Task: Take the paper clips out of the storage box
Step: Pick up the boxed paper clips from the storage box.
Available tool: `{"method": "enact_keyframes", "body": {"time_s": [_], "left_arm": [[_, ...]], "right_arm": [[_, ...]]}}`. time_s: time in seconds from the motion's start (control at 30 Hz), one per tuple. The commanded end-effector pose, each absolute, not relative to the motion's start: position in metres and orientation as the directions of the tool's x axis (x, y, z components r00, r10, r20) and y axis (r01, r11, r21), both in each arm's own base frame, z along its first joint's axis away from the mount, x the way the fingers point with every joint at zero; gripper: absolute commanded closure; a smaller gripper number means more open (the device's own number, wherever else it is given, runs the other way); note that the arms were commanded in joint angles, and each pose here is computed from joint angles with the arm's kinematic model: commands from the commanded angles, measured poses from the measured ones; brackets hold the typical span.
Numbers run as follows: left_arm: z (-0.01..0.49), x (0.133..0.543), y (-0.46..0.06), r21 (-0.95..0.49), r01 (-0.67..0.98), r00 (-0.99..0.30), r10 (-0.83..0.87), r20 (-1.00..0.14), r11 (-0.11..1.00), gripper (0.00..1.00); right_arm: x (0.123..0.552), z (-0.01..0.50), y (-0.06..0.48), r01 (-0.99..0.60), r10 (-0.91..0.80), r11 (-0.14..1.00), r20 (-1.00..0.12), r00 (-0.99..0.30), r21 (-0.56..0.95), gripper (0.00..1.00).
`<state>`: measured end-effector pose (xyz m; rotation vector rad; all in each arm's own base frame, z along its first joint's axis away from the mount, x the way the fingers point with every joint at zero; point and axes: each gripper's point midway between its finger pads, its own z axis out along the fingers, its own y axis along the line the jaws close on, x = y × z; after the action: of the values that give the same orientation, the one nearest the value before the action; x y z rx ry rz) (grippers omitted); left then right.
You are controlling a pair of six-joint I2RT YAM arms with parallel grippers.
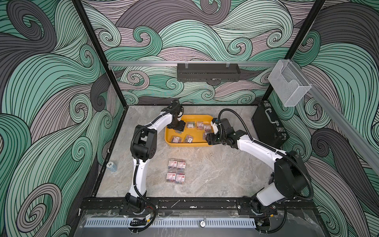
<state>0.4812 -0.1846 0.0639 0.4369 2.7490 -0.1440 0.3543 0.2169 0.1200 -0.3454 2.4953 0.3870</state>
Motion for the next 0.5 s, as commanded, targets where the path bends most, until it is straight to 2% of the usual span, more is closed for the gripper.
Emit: {"method": "enact_keyframes", "body": {"time_s": [0.0,0.3,0.47], "left_arm": [[0.057,0.486,-0.181,-0.019,0.333,-0.892,0.309,-0.330,0.943,0.25],[0.044,0.493,-0.185,-0.020,0.331,-0.902,0.310,-0.300,0.943,0.26],[0.040,0.493,-0.184,-0.016,0.326,-0.906,0.308,-0.292,0.945,0.31]], "right_arm": [[0.355,0.129,0.217,-0.319,-0.132,0.922,-0.598,-0.791,0.218,0.28],[0.355,0.131,0.218,-0.318,-0.125,0.920,-0.596,-0.793,0.230,0.28],[0.353,0.130,0.216,-0.317,-0.128,0.922,-0.594,-0.794,0.224,0.28]]}}
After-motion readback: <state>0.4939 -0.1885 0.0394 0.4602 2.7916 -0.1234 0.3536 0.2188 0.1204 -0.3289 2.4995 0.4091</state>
